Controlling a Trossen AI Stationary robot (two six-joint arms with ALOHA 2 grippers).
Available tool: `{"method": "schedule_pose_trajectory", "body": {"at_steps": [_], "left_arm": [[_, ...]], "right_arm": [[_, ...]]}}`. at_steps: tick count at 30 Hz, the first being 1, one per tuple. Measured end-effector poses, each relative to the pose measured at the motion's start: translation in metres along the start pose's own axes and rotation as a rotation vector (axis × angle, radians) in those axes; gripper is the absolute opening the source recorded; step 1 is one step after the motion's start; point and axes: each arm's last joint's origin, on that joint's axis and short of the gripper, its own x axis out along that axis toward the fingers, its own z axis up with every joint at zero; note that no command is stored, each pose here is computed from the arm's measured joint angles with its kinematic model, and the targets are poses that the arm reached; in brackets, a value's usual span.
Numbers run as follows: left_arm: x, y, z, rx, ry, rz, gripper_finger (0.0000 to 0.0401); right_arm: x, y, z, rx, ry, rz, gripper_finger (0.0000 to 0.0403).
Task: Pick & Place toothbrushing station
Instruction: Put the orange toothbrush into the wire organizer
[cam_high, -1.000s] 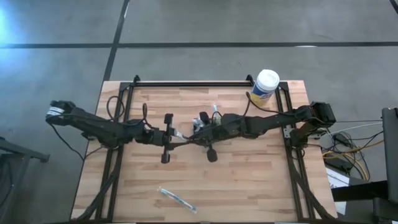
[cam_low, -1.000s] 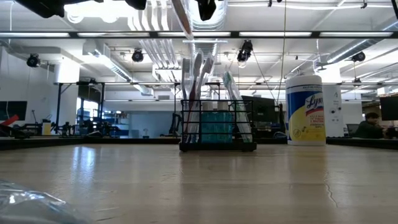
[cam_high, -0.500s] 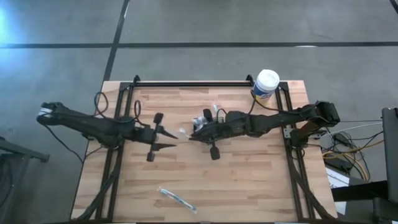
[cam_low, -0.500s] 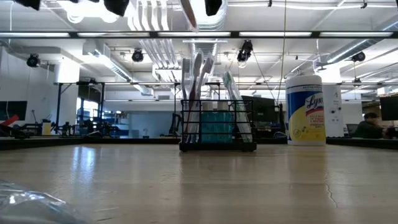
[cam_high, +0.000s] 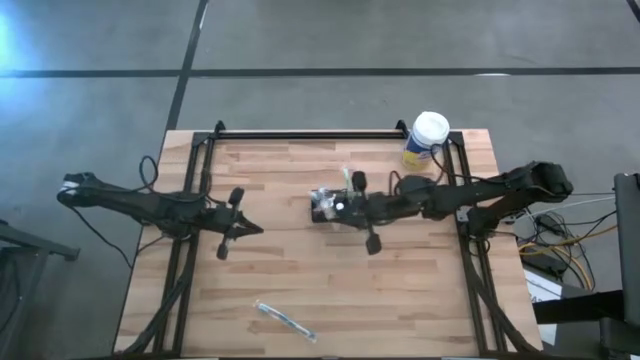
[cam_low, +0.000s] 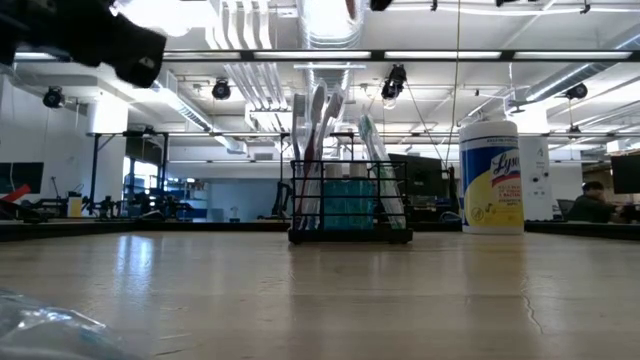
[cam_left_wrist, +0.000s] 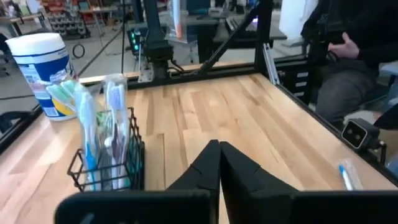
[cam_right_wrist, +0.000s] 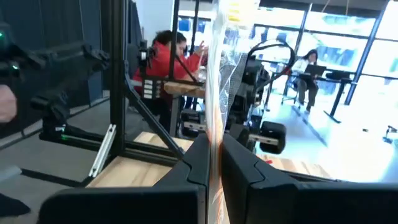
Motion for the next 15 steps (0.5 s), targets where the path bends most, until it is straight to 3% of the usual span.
{"method": "schedule_pose_trajectory", "body": {"at_steps": [6, 15], "left_arm": [[-0.012, 0.000, -0.028, -0.022, -0.067, 0.006, 0.0004], [-0.019, -0.001, -0.046, -0.028, -0.120, 0.009, 0.0025]], "right_arm": [[-0.032, 0.003, -0.015, -0.037, -0.045, -0.054, 0.0013], [-0.079, -0.003, -0.066, -0.020, -0.117, -0.300, 0.0013]]}}
